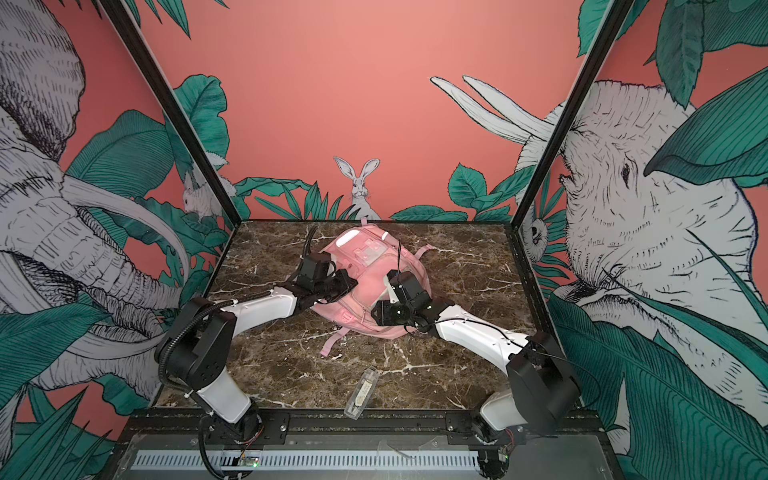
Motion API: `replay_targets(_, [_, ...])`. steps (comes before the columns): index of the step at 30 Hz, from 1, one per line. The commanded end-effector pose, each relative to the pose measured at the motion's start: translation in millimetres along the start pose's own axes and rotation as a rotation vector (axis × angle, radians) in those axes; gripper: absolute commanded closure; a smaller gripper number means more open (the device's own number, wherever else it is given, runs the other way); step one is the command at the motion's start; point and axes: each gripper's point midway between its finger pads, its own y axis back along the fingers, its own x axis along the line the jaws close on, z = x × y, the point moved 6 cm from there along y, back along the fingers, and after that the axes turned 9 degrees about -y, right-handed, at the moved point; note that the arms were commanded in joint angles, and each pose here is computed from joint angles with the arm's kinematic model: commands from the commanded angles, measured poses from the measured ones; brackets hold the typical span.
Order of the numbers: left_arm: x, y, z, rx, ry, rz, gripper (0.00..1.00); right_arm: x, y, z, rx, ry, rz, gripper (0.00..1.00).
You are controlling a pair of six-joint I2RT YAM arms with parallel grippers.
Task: Pack the student bag
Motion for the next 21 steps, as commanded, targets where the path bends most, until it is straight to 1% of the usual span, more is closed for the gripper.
replay_targets(1, [-8, -10, -7, 0.045, -0.009, -0.017, 1.00, -6, 11, 5, -0.044, -0.002, -0.036, 0.51])
replay_targets(6, [-14, -16, -7, 0.052, -0.023, -0.023, 0.99, -15, 20, 4, -0.057, -0.018, -0.063, 0.48])
replay_targets(8, [-16, -15, -6, 0.054, -0.035, -0.021, 0.92, -18, 20, 2, -0.051, -0.021, -0.071, 0.48])
replay_targets(10, [-17, -12, -5, 0.055, -0.053, -0.011, 0.81, -22, 20, -1, -0.047, -0.024, -0.077, 0.47])
replay_targets(13, [-20, -5, -3, 0.057, -0.091, 0.009, 0.68, -24, 21, -4, -0.048, -0.032, -0.082, 0.46])
replay_targets(18, [-23, 8, 2, 0.055, -0.170, 0.050, 0.52, -25, 24, -6, -0.054, -0.044, -0.077, 0.44])
replay_targets(21, [-26, 16, 5, 0.055, -0.218, 0.072, 0.44, -26, 25, -7, -0.050, -0.049, -0.084, 0.43])
